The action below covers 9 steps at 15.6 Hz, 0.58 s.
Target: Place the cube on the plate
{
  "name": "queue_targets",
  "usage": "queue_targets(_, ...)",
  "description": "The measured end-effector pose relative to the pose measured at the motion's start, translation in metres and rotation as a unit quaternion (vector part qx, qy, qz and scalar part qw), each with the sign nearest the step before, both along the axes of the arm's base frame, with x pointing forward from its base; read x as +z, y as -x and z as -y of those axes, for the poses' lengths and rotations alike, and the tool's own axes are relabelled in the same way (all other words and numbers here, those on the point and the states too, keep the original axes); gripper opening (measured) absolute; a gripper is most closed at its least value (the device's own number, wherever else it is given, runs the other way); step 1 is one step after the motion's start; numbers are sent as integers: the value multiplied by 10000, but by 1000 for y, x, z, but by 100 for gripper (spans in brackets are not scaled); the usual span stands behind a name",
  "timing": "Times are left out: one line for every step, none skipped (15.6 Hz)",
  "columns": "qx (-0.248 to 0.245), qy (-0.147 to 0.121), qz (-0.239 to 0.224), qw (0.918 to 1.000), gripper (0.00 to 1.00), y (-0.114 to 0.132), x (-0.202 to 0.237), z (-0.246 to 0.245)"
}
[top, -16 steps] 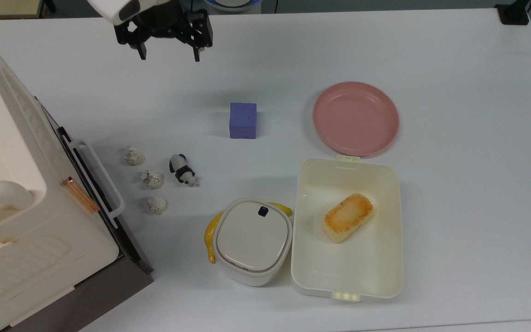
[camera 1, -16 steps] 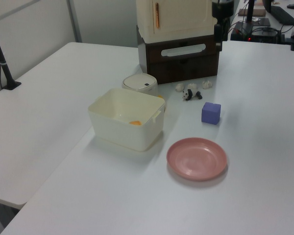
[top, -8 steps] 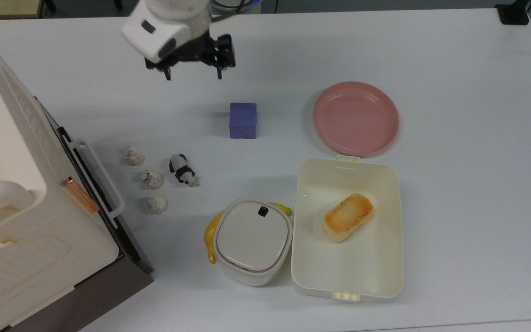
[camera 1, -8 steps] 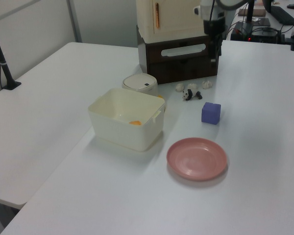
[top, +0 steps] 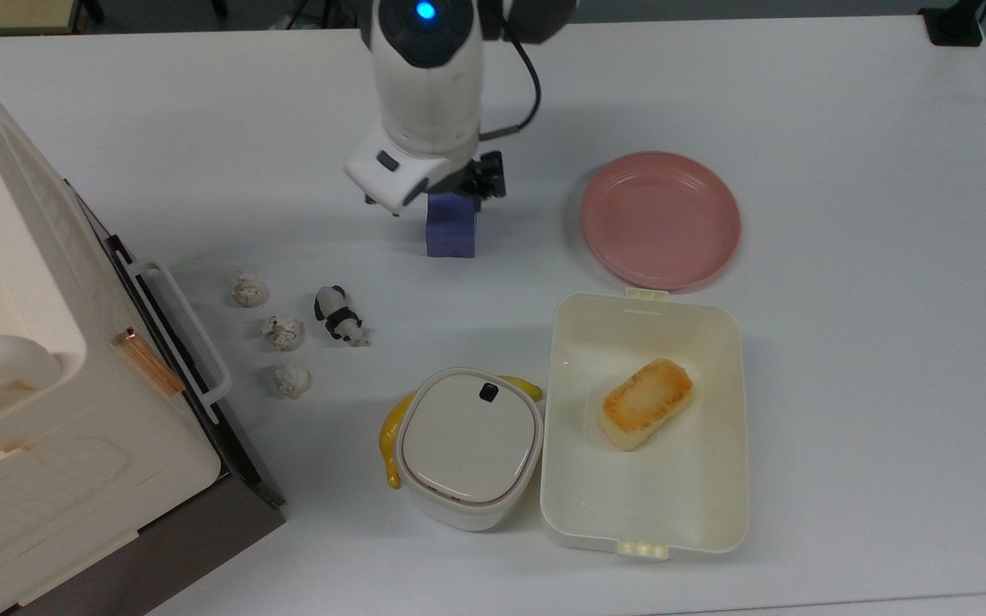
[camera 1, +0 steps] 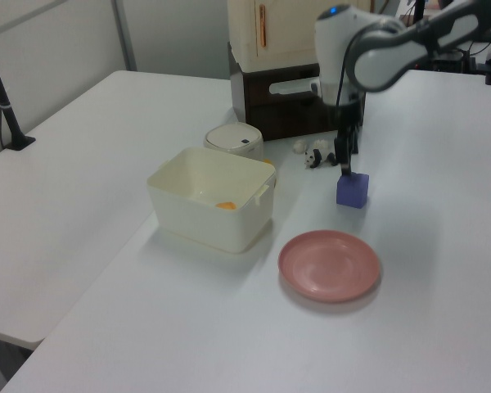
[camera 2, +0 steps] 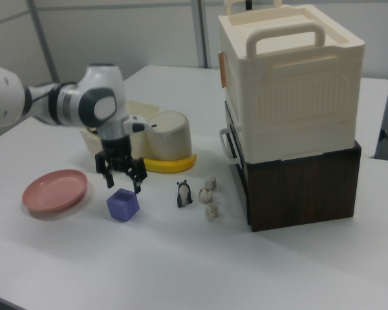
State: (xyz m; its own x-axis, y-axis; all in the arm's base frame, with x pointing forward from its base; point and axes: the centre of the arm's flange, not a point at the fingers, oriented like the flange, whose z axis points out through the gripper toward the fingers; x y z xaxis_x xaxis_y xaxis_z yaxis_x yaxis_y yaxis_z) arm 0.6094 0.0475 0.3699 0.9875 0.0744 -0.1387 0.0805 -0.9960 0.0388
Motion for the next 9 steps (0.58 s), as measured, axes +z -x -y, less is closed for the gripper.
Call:
queue_targets(-95, 16, 79, 9999, 100, 2, -14, -9)
queue_targets(-167, 29, 127, 9998, 100, 4, -26, -15)
queue_targets(-198, 37, 137, 9997, 100, 6, -36, -19)
queue_targets(-222, 47, 118, 9997, 100, 7, -44, -21)
queue_targets(-224, 55, 87, 9997, 99, 7, -49, -22)
queue_targets(-225, 60, 67, 9997, 89, 7, -51, -22)
queue_targets(-226, 61, 64, 9997, 77, 7, -51, -22)
queue_targets(-229, 62, 57, 9997, 65, 7, -51, -21)
queue_targets(-231, 67, 11, 9997, 57, 7, -48, -22)
